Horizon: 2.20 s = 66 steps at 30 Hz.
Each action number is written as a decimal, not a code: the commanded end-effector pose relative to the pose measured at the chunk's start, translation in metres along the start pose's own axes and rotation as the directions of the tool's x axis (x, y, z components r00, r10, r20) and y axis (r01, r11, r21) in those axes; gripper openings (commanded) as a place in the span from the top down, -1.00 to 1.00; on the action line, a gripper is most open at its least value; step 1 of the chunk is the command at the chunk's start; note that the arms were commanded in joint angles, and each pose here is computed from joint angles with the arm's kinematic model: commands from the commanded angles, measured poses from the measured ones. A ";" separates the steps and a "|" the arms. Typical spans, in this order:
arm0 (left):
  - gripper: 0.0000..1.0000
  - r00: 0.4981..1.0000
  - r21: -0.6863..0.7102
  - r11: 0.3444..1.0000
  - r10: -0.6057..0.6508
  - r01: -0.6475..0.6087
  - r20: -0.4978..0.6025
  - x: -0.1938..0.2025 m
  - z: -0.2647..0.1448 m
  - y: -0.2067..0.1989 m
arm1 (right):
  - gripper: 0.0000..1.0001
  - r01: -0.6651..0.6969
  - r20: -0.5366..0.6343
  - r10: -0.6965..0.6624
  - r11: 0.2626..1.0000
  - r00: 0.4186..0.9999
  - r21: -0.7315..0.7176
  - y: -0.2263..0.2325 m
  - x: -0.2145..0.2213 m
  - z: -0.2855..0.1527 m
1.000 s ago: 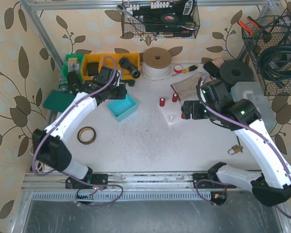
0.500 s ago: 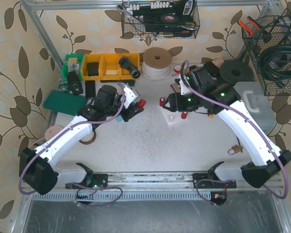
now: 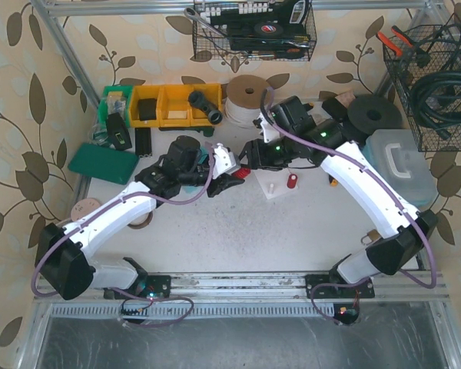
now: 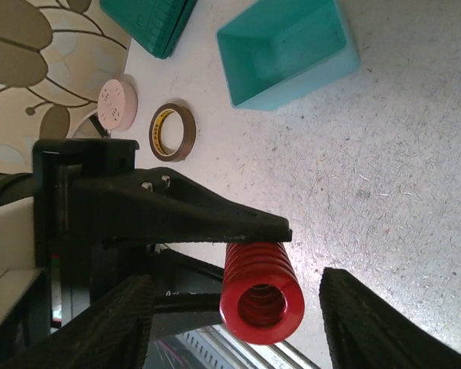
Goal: Install the large spring
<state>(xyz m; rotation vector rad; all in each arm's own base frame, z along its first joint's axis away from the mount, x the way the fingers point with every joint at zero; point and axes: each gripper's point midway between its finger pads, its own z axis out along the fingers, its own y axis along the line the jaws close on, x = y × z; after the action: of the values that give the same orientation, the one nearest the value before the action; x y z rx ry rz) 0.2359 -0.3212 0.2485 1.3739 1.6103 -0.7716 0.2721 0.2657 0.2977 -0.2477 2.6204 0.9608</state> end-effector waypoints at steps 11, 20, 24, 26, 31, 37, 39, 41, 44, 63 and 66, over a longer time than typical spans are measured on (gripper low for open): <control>1.00 0.980 0.010 0.992 0.122 -0.125 0.156 -0.058 -0.004 0.000 | -0.16 0.006 -0.086 -0.004 1.000 0.996 0.025 -0.010 0.010 0.019; 1.00 0.985 -0.034 0.995 0.100 -0.096 0.138 -0.054 -0.001 0.007 | 1.00 0.013 -0.045 -0.012 1.000 0.999 0.020 -0.008 0.004 0.017; -0.01 0.997 -0.106 0.994 0.041 -0.034 0.069 -0.032 -0.004 0.016 | 1.00 0.030 0.023 -0.032 0.995 0.999 0.091 -0.020 -0.006 0.007; -0.26 1.000 -0.141 0.990 -0.011 0.015 0.026 -0.014 -0.005 0.018 | 1.00 0.035 0.064 -0.047 0.984 0.997 0.176 -0.037 -0.010 0.002; -0.44 0.962 -0.346 0.908 -0.270 0.238 -0.047 0.022 -0.030 0.041 | 1.00 0.012 0.112 -0.064 0.912 0.992 0.411 -0.098 -0.011 -0.001; -0.69 0.767 -0.659 0.616 -0.635 0.431 -0.092 0.079 -0.077 0.066 | 1.00 0.069 0.109 -0.144 0.856 0.983 0.512 -0.126 -0.021 0.013; -0.69 0.730 -0.663 0.594 -0.675 0.455 -0.103 0.088 -0.078 0.061 | 1.00 0.082 0.082 -0.149 0.839 0.985 0.539 -0.136 -0.021 0.024; -0.68 0.704 -0.654 0.576 -0.705 0.491 -0.092 0.093 -0.078 0.056 | 1.00 0.090 0.061 -0.145 0.839 0.988 0.537 -0.140 -0.022 0.036; -0.67 0.693 -0.640 0.566 -0.718 0.519 -0.073 0.093 -0.079 0.052 | 1.00 0.083 0.035 -0.122 0.836 0.992 0.542 -0.146 -0.020 0.053; -0.65 0.729 -0.702 0.568 -0.677 0.428 -0.103 0.093 -0.097 0.063 | 1.00 0.041 -0.041 -0.020 0.775 0.999 0.630 -0.190 0.015 0.076; -0.65 0.729 -0.698 0.570 -0.677 0.433 -0.101 0.094 -0.095 0.063 | 1.00 0.028 -0.038 -0.006 0.785 0.999 0.619 -0.190 0.019 0.080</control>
<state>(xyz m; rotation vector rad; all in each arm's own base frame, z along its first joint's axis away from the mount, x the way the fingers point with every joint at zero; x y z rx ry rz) 0.2678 -0.1880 0.1950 0.4938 2.4319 -0.2467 0.3286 0.1740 0.1309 -0.1510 2.7738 0.0366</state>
